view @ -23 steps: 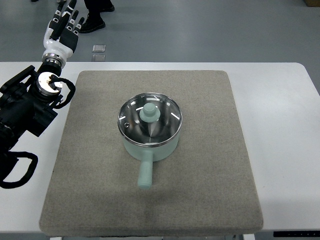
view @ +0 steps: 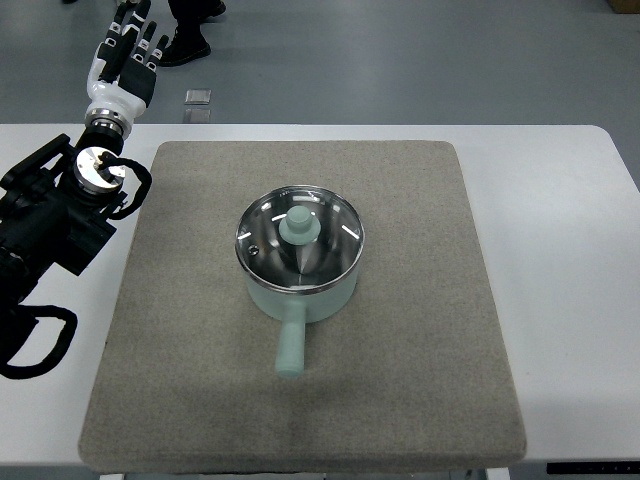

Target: Place lid left of pot with left hand

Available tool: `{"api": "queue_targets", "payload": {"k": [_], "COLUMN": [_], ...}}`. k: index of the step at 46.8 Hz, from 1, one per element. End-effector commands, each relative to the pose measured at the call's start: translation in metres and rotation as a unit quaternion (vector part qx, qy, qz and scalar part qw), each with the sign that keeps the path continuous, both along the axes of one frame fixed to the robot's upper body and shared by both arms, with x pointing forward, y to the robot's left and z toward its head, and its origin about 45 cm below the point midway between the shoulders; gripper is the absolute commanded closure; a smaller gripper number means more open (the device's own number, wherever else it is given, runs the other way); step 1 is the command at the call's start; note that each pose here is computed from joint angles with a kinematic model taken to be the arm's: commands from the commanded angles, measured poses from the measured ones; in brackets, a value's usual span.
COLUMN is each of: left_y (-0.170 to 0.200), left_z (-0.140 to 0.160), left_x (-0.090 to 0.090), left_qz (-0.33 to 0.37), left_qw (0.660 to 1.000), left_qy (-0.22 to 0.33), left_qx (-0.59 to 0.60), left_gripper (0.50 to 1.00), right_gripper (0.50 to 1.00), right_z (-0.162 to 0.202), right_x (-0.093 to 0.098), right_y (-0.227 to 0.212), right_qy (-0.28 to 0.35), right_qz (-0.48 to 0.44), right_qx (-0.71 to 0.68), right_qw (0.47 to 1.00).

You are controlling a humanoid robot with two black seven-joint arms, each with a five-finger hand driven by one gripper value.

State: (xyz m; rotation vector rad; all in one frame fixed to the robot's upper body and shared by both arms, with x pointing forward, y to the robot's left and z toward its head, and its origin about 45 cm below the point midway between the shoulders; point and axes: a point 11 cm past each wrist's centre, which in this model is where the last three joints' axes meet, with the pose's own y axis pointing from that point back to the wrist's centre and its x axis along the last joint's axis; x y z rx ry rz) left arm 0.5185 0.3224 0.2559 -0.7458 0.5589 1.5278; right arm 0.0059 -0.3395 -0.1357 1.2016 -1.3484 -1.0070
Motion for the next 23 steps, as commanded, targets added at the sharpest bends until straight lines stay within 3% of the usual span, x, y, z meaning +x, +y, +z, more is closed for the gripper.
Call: {"api": "queue_targets", "payload": {"k": [1, 23], "left_y": [-0.0001, 0.0033], "left_z": [0.0021, 0.0001], "left_x": [0.0009, 0.0001], "left_qz": [-0.001, 0.003], "left_qw": [1.000, 1.000], "left_qy": [-0.001, 0.004], "left_qx": [0.004, 0.009], "left_gripper": [0.504, 0.506], "right_gripper": [0.576, 0.576], "right_z": [0.0000, 0.0000], "right_x": [-0.0003, -0.0003], "right_y": [0.0000, 0.0000], "right_qy": [0.000, 0.000], "right_qz": [0.000, 0.000], "right_qx": [0.000, 0.000], "right_qw": [1.000, 1.000]}}
